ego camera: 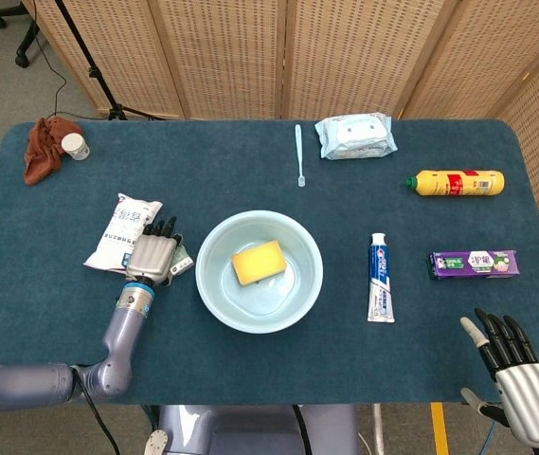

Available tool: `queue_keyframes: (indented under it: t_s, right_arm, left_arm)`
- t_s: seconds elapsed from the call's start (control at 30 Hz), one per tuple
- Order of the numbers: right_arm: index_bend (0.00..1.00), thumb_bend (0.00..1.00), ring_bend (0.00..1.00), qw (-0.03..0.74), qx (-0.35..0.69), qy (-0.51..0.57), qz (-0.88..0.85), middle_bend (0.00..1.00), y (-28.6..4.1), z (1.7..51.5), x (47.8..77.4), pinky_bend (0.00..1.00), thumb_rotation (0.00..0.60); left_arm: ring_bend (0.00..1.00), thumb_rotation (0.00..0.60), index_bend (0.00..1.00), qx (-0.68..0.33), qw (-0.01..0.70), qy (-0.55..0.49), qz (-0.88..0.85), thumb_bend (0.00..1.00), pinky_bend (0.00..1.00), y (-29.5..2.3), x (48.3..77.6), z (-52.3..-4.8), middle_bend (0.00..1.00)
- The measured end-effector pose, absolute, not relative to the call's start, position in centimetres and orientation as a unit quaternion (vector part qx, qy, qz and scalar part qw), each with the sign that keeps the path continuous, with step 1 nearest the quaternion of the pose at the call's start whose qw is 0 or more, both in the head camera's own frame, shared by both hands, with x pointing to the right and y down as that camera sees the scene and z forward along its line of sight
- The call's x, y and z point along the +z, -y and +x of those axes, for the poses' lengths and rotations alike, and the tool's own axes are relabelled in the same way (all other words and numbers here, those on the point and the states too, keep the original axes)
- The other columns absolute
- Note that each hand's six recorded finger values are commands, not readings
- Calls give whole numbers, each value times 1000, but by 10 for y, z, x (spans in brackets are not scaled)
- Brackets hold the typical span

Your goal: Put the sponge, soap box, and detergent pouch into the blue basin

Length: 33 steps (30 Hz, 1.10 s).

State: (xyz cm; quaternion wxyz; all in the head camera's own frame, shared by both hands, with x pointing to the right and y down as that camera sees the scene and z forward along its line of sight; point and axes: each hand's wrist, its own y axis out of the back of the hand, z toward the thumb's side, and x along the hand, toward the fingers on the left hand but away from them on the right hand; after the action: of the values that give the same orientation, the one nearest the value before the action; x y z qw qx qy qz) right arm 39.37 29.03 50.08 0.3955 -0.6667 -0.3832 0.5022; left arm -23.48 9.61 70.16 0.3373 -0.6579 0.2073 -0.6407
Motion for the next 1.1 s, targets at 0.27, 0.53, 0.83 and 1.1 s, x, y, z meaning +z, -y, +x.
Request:
queue_keyframes:
  t_s: [0.27, 0.53, 0.83, 1.1]
  right_arm:
    - [60, 105, 0, 395, 502, 383, -667, 0, -290, 394, 501, 0, 600]
    - [60, 105, 0, 396, 501, 383, -668, 0, -291, 393, 500, 0, 600]
    - [60, 105, 0, 396, 502, 384, -666, 0, -291, 394, 500, 0, 600]
    - [59, 105, 0, 397, 500, 383, -667, 0, -291, 393, 499, 0, 600]
  left_arm:
    - [248, 600, 605, -638, 356, -222, -645, 369, 265, -92, 700, -236, 267]
    - [331, 600, 711, -618, 377, -258, -640, 403, 323, -85, 689, -235, 358]
    - [336, 600, 722, -610, 389, -287, -628, 405, 325, -73, 672, -243, 364]
    - [336, 600, 722, -595, 399, -317, -622, 403, 325, -56, 634, -248, 363]
